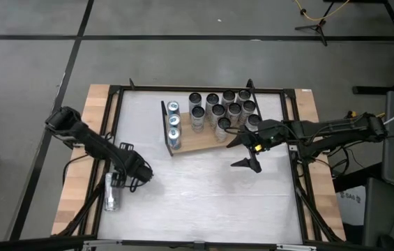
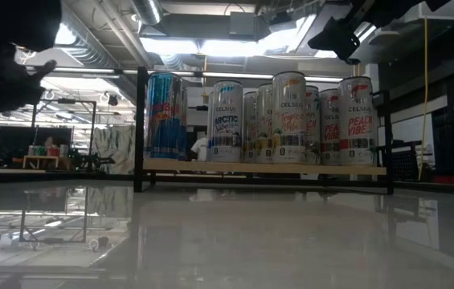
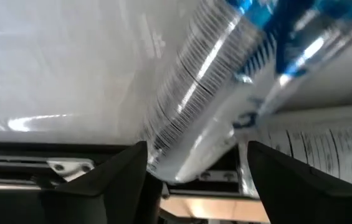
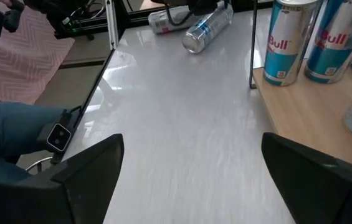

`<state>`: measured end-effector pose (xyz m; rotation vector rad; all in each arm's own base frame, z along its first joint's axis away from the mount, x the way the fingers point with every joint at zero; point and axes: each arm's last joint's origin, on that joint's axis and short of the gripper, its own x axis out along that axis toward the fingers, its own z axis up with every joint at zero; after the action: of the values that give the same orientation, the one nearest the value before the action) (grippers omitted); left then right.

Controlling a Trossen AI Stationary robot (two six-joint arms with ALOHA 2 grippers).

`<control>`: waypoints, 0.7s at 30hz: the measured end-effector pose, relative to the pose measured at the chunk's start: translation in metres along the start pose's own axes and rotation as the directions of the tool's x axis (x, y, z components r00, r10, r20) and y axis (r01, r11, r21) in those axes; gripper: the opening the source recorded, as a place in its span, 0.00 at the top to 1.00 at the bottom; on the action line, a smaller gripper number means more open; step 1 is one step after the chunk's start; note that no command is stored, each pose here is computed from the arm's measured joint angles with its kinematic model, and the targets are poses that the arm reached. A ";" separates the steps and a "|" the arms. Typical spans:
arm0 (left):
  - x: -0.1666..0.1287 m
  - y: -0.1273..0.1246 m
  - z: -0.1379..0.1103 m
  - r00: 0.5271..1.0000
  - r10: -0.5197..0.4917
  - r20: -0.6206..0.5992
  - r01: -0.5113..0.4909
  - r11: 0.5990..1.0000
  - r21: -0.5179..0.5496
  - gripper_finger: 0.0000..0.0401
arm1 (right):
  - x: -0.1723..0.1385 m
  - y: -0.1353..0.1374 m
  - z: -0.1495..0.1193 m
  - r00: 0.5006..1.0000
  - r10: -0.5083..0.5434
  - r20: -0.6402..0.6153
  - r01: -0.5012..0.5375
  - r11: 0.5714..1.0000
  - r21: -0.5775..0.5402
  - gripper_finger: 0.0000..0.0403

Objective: Place canned beverage on shelf
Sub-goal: Put the white-blue soda can on the shelf aligned with the other white-blue soda can

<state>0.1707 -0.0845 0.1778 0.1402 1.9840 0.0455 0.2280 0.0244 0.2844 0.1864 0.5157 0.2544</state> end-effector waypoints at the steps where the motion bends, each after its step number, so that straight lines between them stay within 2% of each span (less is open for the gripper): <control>1: 0.000 0.001 0.001 1.000 -0.001 0.007 0.001 1.000 0.004 0.34 | 0.000 0.000 0.000 1.000 0.000 0.000 0.000 1.000 0.000 0.07; 8: -0.001 0.007 0.011 0.996 -0.001 0.090 -0.003 0.999 0.051 0.35 | 0.000 0.000 0.000 1.000 0.000 0.000 0.000 1.000 0.000 0.07; 21: -0.002 0.017 0.021 0.988 -0.045 0.151 0.045 0.999 0.001 0.35 | 0.000 0.000 0.000 1.000 0.000 0.000 0.000 1.000 -0.003 0.07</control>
<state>0.1924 -0.0687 0.1729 0.0950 1.8350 0.0074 0.2280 0.0244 0.2845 0.1833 0.5149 0.2552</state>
